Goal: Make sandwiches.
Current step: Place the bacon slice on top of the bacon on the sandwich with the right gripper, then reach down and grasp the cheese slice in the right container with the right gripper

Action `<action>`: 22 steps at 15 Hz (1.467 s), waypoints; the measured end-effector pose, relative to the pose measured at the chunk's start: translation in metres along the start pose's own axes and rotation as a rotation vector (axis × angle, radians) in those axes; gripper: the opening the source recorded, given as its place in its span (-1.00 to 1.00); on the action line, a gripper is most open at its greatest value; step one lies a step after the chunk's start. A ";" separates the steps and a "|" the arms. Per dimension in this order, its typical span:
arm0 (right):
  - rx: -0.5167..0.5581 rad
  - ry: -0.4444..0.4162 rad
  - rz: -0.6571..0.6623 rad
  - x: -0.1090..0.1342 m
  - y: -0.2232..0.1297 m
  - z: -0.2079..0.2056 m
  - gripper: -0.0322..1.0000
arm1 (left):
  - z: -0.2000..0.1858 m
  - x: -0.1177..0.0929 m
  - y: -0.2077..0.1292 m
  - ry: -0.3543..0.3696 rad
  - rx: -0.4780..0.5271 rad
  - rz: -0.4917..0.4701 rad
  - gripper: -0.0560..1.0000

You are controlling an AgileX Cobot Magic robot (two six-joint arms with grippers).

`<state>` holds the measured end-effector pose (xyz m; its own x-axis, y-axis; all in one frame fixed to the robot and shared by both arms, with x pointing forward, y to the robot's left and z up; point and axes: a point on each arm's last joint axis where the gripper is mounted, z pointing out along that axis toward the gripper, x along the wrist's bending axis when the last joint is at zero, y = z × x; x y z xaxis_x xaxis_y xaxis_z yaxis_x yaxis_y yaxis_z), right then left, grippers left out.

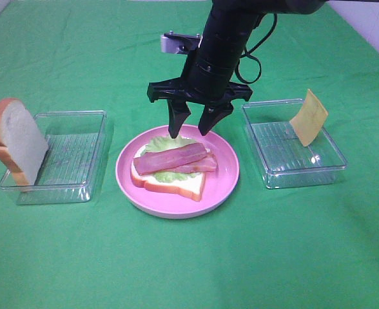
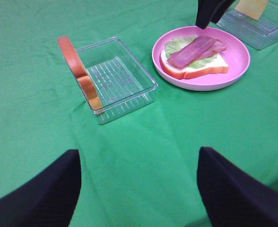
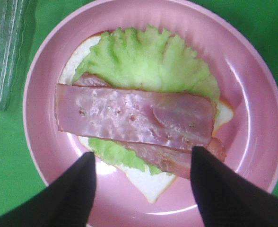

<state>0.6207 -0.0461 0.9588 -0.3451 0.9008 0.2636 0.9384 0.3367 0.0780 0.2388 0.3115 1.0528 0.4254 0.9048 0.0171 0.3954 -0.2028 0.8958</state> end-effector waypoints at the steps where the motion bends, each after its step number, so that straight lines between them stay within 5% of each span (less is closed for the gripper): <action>1: 0.000 -0.010 -0.004 -0.001 0.000 0.000 0.31 | 0.000 0.000 0.000 0.000 0.000 0.000 0.36; 11: -0.121 -0.230 -0.054 -0.014 -0.016 -0.089 0.38 | 0.000 0.000 0.000 0.000 0.000 0.000 0.36; 14: -0.108 -0.269 0.099 -0.076 -0.017 -0.112 0.38 | 0.000 0.000 0.000 0.000 0.000 0.000 0.36; 22: -0.129 -0.226 0.266 -0.160 -0.023 -0.133 0.38 | 0.000 0.000 0.000 0.000 0.000 0.000 0.36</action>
<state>0.6570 -0.2344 1.0423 -0.0707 0.9948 0.0736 0.9855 0.0583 0.1595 0.2388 0.3115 1.0528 0.4254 0.9048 0.0171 0.3954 -0.2028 0.8958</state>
